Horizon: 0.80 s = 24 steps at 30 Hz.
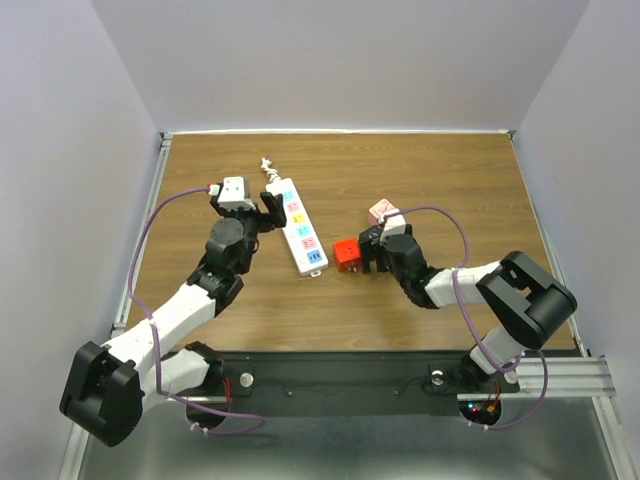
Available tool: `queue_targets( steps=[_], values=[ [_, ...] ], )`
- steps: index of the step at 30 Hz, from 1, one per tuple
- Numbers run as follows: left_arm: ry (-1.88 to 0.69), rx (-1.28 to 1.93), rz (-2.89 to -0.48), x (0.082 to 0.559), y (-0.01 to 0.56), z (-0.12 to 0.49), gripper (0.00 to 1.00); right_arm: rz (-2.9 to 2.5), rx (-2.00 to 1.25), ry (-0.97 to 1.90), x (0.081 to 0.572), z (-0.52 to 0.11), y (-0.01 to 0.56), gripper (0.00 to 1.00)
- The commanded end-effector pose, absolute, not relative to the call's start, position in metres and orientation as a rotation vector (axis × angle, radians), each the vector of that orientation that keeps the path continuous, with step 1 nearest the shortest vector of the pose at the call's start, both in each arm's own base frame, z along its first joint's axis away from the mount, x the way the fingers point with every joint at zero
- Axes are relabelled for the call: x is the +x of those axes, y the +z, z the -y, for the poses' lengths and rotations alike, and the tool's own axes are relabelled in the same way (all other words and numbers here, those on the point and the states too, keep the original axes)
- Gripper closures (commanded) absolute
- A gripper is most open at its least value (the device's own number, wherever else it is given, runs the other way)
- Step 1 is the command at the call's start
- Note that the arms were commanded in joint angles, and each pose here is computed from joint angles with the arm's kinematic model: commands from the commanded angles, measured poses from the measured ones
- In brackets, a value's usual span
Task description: Insert the plug
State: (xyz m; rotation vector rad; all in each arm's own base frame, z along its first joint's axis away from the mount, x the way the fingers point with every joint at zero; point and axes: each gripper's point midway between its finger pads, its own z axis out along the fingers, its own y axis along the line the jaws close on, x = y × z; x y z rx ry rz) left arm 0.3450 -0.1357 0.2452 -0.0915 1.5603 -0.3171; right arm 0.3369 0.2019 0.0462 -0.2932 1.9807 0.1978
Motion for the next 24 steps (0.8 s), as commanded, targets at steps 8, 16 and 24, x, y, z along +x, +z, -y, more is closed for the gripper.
queue_targets(
  steps=[8,16,24],
  values=[
    [-0.364,-0.021,-1.507,0.348,0.267,0.156,0.1,-1.806,-0.387,0.232,0.353,-0.221,0.076,0.0],
    [-0.404,0.032,-1.504,0.344,0.27,0.169,0.11,-1.779,-0.423,0.23,0.347,-0.218,0.084,0.41],
    [-0.5,0.157,-1.532,0.338,0.261,0.202,0.12,-1.592,-0.609,0.447,0.301,-0.235,0.125,0.86]
  ],
)
